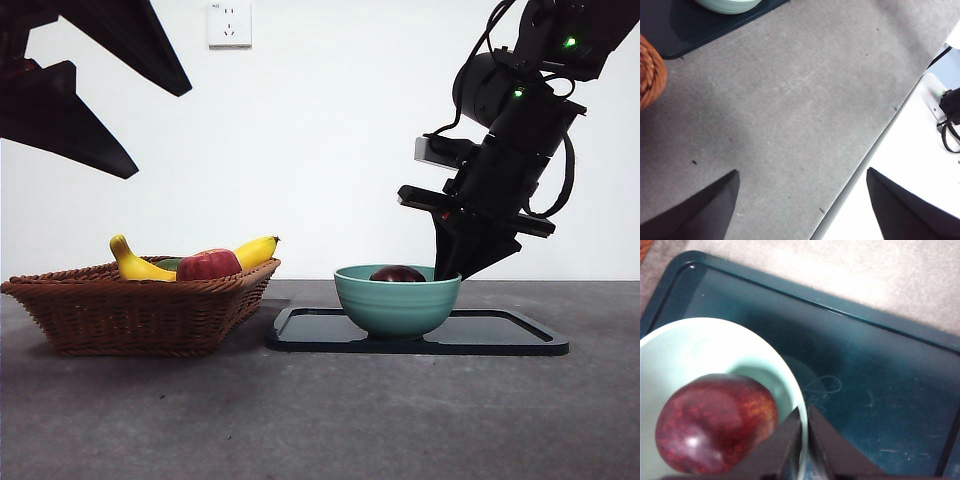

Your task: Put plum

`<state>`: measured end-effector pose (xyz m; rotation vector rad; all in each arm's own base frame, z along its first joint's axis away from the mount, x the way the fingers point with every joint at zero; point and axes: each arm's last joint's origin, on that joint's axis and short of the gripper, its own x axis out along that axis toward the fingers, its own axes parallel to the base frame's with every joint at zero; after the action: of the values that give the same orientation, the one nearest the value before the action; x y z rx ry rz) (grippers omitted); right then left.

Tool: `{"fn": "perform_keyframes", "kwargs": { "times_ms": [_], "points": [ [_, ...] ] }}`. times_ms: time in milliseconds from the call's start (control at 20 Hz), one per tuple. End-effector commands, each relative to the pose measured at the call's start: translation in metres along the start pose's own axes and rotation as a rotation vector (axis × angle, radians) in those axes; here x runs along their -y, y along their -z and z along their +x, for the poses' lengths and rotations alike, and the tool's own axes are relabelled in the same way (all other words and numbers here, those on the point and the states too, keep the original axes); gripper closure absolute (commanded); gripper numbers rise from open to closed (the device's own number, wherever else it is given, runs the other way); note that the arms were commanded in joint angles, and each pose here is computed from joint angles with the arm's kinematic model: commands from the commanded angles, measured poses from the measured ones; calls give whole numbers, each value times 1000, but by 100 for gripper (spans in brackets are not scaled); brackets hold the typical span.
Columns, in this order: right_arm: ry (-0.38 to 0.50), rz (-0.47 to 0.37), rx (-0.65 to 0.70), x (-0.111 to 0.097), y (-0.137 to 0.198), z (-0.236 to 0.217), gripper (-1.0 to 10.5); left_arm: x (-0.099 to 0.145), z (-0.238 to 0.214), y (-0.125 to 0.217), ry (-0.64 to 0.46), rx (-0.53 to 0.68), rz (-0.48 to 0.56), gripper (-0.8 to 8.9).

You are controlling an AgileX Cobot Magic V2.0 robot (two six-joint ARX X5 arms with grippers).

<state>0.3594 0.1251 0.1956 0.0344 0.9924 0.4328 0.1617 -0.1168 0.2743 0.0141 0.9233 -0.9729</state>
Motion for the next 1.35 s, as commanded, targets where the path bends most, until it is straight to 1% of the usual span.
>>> {"fn": "perform_keyframes", "kwargs": {
  "times_ms": [50,100,200,250,400,450,550,750,900,1000,1150,1250,1350],
  "points": [
    [1,-14,2,0,-5,5,934,1,1,-3,9,5,12,409],
    [1,-13,0,0,-5,5,912,1,1,-3,9,5,12,409],
    [2,-9,-1,0,-4,5,804,1,1,-2,9,2,11,409],
    [2,-9,-1,0,-4,5,776,1,1,-3,9,2,11,409],
    [4,-10,3,-1,-5,3,775,1,1,-3,9,3,11,409],
    [19,-11,12,-1,-6,1,775,1,1,-3,9,3,11,409],
    [27,-14,44,-2,-10,-11,775,1,1,-3,9,3,11,409],
    [21,-27,135,-10,-18,-60,775,1,1,-3,9,10,16,409],
    [7,-38,167,-20,-14,-103,775,1,1,-4,9,14,18,409],
    [-12,-64,168,-27,-6,-135,775,1,1,-4,9,15,19,409],
    [-77,-92,141,-36,12,-173,775,1,1,-4,9,15,19,409],
    [-78,-100,105,-40,25,-192,775,1,1,-4,9,16,19,409],
    [-87,-118,102,-45,35,-205,775,1,1,-4,9,15,19,409]
  ]
}}
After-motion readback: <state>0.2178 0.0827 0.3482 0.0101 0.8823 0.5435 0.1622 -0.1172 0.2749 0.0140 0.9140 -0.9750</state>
